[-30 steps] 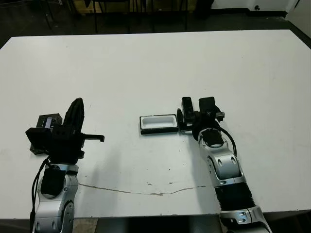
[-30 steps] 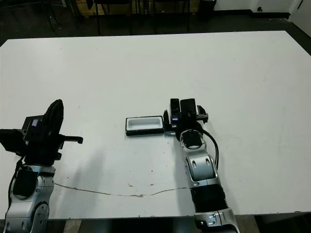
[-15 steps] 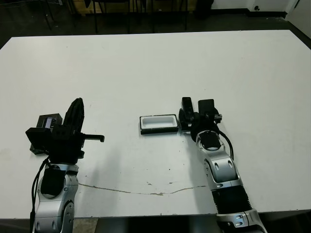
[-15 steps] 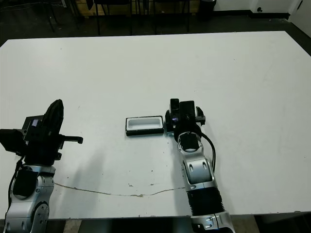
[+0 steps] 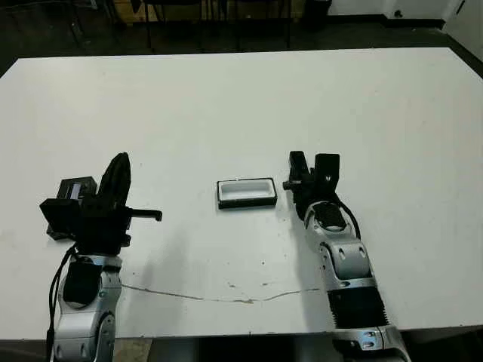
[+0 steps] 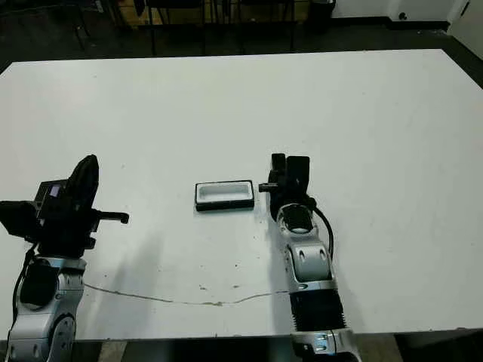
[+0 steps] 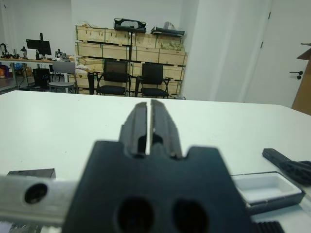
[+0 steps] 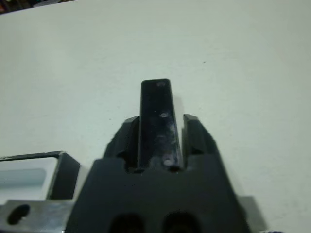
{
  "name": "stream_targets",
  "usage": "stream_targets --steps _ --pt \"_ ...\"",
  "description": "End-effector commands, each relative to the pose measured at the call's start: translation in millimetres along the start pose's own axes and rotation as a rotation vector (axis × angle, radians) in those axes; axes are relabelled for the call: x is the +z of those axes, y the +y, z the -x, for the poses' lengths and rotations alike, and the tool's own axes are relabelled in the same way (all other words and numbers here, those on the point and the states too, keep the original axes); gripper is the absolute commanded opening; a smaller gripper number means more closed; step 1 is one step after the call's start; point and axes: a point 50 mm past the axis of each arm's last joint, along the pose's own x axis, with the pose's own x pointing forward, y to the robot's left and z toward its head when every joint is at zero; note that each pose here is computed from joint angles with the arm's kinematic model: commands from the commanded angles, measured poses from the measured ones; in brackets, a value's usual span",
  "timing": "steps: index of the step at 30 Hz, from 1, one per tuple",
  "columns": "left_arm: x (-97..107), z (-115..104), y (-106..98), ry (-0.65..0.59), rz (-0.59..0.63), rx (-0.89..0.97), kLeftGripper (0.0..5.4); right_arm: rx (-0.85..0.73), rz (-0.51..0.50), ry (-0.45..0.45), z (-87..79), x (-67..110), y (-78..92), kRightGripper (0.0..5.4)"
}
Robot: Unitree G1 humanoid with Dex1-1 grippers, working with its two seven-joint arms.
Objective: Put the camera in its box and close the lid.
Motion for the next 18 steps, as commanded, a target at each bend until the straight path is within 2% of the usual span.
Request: stream_targets --steps 1,5,11,15,18 --pt "-3.5 3.7 2.4 0.034 -0.012 0.010 0.00 0.013 -0.017 0.162 1.2 -29.2 -5.9 0.83" --pt "-3.8 4.0 2.6 0.035 -0.008 0.007 0.00 0.012 -0.040 0.188 1.1 -31.4 -7.6 0.83" --pt "-4.2 4.1 2.5 0.037 -0.007 0.010 0.00 0.004 -0.018 0.190 2.0 -30.9 -8.9 0.83" --pt "-4.4 3.9 2.5 0.036 -0.007 0.006 0.00 -0.018 -0.015 0.159 3.4 -29.8 -9.7 0.83" --pt "-4.7 3.9 2.3 0.034 -0.010 0.003 0.00 -0.036 0.023 0.115 5.1 -27.7 -11.2 0.83"
